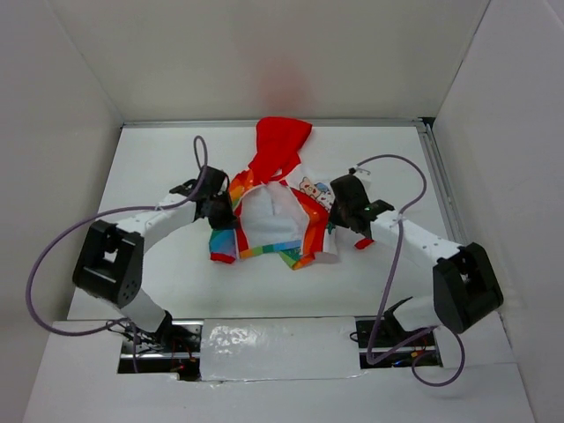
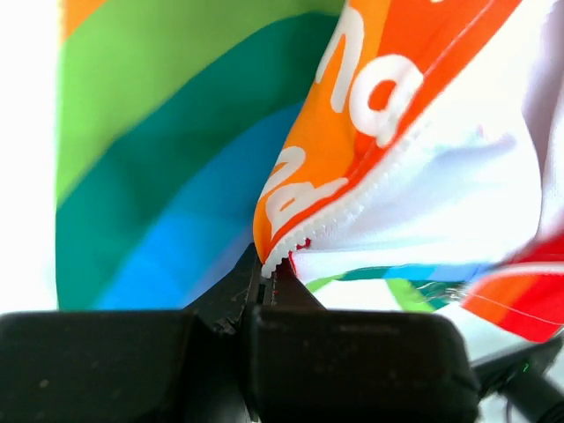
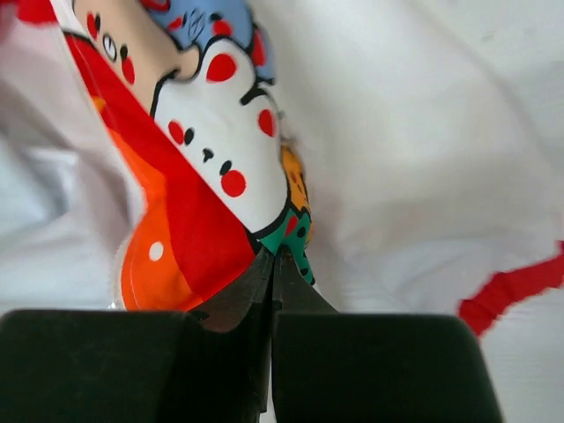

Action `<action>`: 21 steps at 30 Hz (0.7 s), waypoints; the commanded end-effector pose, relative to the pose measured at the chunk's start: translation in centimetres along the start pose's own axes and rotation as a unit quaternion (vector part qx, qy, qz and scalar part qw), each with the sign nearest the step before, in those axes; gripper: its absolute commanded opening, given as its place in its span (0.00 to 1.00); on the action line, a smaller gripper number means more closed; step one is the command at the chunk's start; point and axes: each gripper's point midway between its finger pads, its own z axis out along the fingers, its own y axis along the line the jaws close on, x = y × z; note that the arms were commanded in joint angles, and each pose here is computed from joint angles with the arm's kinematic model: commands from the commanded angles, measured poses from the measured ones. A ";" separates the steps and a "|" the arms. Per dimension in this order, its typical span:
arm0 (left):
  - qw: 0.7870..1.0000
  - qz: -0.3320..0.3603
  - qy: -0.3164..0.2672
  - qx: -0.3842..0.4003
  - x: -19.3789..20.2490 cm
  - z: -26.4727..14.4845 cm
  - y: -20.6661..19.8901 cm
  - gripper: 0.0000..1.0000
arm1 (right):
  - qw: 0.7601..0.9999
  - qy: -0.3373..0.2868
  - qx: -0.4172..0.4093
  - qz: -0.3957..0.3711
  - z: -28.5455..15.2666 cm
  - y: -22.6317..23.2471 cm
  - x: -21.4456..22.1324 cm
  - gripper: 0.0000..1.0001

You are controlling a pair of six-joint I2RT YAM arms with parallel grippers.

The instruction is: Zip up the jacket

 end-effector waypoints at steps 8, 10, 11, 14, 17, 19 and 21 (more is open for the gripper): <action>0.989 -0.092 -0.035 -0.109 0.9 -7.4 6.0 0.00 | 0.998 -0.025 -0.049 0.019 -3.0 -1.2 -0.2 0.02; 0.990 -0.086 -0.042 -0.102 0.7 -8.5 5.7 0.03 | 0.998 -0.016 -0.065 0.006 -3.1 -0.4 0.5 0.08; 0.991 -0.079 -0.052 -0.092 0.6 -9.4 5.3 0.06 | 0.998 -0.011 -0.065 0.000 -3.0 -0.1 0.8 0.09; 0.996 -0.043 -0.079 -0.030 -0.2 -11.5 3.0 0.06 | 0.998 -0.009 -0.061 -0.019 -3.3 0.5 1.1 0.20; 0.993 0.021 -0.097 0.067 -0.2 -13.2 -0.9 0.11 | 0.998 -0.030 -0.058 -0.018 -4.2 0.9 0.3 0.52; 0.986 0.060 -0.098 0.120 0.2 -14.1 -3.5 0.14 | 0.998 -0.040 -0.056 -0.011 -4.8 1.1 -0.2 0.63; 0.976 0.093 -0.103 0.166 -0.1 -14.7 -6.4 0.14 | 0.997 -0.049 -0.056 0.006 -5.4 0.9 -0.5 0.69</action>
